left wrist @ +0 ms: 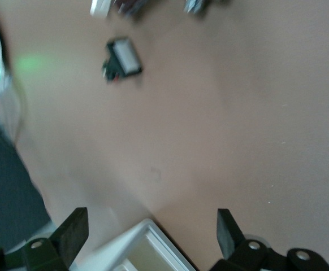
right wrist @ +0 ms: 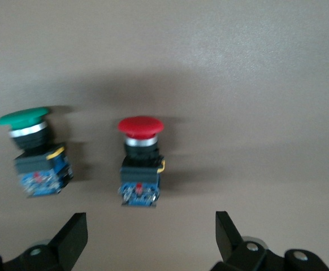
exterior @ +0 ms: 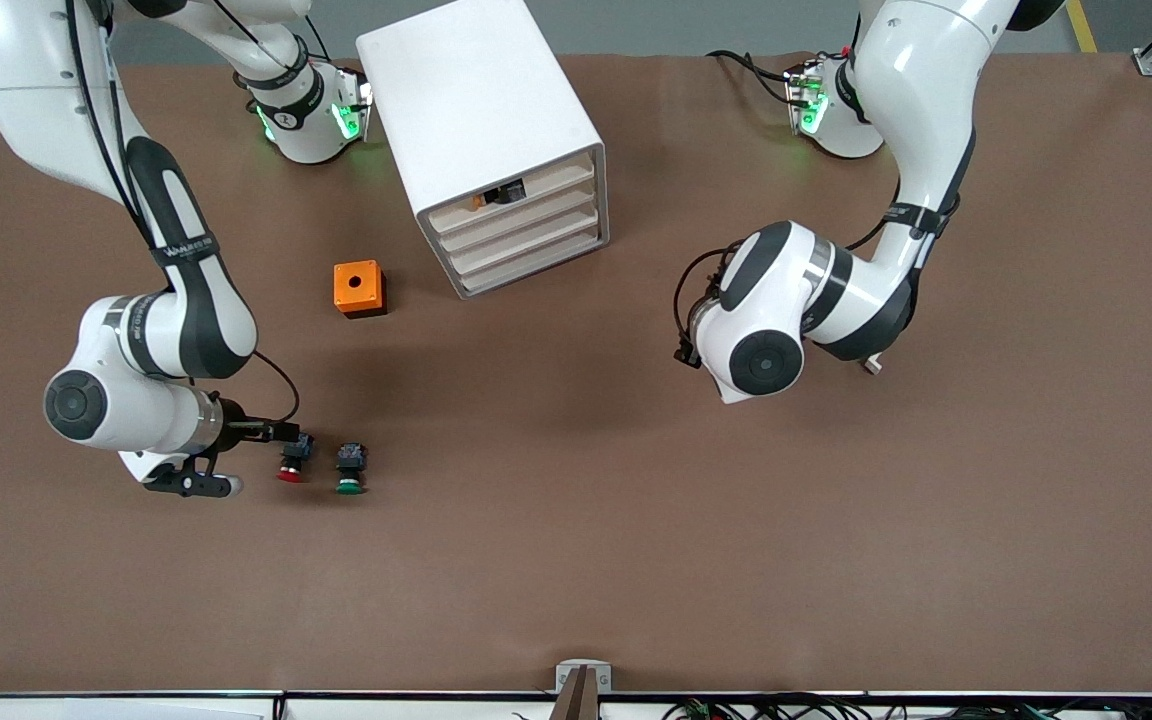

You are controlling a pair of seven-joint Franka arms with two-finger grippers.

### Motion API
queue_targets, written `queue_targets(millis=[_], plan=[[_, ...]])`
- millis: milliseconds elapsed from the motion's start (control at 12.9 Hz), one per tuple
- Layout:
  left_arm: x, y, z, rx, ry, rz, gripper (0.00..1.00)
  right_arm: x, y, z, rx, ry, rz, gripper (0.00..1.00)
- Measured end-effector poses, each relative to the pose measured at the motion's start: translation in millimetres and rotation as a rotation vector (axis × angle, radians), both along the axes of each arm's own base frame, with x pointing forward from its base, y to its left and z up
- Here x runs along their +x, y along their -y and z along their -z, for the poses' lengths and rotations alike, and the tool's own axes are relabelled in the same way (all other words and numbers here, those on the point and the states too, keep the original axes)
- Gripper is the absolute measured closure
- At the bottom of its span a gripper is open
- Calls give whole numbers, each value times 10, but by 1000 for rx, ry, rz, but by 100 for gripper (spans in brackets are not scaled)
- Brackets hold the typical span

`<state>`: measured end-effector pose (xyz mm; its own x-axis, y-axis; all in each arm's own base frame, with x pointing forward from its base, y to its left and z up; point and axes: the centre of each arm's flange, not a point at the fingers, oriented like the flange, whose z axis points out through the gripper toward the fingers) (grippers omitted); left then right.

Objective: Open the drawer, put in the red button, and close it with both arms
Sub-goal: 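Lower the right gripper onto the red button while the left gripper grips the drawer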

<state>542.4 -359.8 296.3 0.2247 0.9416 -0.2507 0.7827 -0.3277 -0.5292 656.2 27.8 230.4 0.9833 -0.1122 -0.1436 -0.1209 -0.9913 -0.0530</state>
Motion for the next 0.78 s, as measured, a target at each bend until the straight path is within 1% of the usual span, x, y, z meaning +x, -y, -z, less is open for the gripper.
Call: queue_targets(millis=[233,311,388,466,621,699,776], plan=[[-55,127,51,28,-93,-194,0,7,-9,278,-10,-1,65,0],[-72,172,41,34,-140,-274,0,6,-45,320,-12,-2,81,0],[-90,222,28,41,-199,-361,0,3,-82,355,-13,-2,86,0],[-109,285,14,43,-261,-440,0,3,-103,393,-14,0,92,3],[-140,404,47,24,-386,-552,1,-4,-107,470,-17,-4,107,4],[-151,449,125,23,-451,-602,2,-13,-111,489,-19,-11,117,10],[-163,486,250,35,-520,-653,2,-26,-121,498,-21,-23,127,22]])
